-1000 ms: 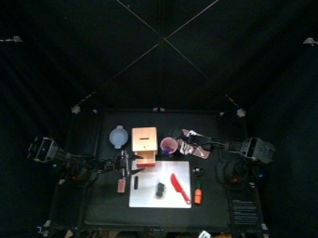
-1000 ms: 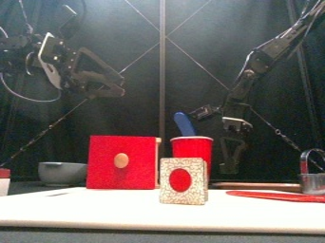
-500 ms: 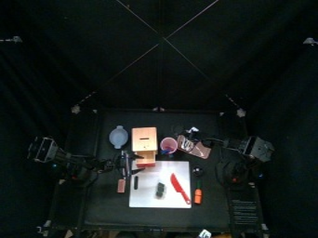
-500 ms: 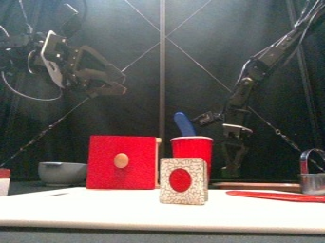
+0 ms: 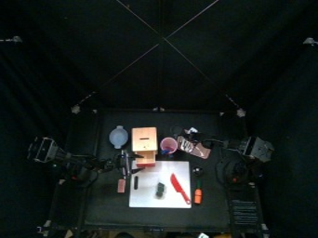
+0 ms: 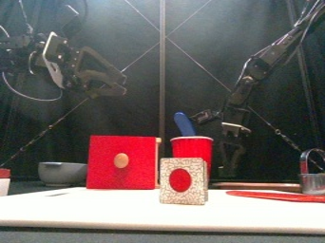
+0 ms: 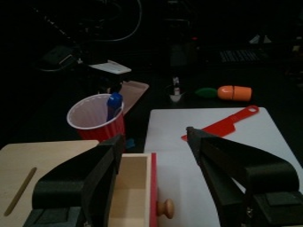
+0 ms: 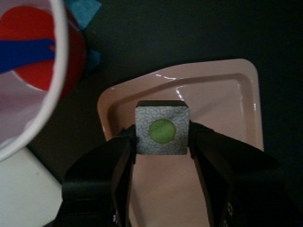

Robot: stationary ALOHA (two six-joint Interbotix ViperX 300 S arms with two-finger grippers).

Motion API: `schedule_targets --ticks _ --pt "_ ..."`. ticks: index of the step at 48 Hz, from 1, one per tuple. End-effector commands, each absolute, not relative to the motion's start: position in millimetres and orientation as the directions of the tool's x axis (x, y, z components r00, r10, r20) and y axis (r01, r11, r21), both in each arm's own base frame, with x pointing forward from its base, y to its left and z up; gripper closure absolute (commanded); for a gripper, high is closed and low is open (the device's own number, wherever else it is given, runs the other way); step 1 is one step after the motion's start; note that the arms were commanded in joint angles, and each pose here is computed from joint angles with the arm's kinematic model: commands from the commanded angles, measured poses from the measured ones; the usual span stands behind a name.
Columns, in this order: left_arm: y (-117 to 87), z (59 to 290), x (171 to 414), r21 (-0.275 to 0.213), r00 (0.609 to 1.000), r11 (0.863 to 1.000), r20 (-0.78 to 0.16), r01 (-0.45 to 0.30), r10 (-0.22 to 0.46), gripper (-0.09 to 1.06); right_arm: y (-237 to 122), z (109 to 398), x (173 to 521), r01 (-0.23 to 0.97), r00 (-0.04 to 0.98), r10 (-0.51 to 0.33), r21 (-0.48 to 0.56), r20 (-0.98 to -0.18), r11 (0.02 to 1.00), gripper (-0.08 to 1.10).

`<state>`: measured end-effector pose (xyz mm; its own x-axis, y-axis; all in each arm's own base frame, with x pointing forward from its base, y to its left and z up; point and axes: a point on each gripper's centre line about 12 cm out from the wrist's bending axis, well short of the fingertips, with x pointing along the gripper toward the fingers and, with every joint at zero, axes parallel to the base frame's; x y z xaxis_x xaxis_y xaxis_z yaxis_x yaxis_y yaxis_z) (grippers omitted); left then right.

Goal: Place sushi on board then cut the sushi with the knife then place the pieces on the plate
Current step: Place the 4 sushi pieces on the plate

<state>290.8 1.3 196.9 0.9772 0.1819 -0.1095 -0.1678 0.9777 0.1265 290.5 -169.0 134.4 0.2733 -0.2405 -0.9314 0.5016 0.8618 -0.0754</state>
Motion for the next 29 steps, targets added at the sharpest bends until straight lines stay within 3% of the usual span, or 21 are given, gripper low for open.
schedule_targets --ticks 1,13,19,29 --pt "2 207 297 0.119 0.979 0.977 -0.074 -0.178 0.187 0.04 -172 149 294 0.501 0.310 -0.265 -0.081 -0.913 0.862 0.14" --pt "2 207 297 0.117 0.979 0.977 -0.073 -0.179 0.188 0.04 -164 162 288 0.505 0.320 -0.274 -0.081 -0.907 0.859 0.14" --pt "2 208 298 0.118 0.980 0.977 -0.072 -0.178 0.187 0.04 -121 182 282 0.479 0.370 -0.221 -0.019 -0.902 0.878 0.14" --pt "2 209 298 0.118 0.980 0.977 -0.069 -0.178 0.187 0.04 -28 223 303 0.341 0.600 -0.050 0.199 -0.799 0.919 0.15"
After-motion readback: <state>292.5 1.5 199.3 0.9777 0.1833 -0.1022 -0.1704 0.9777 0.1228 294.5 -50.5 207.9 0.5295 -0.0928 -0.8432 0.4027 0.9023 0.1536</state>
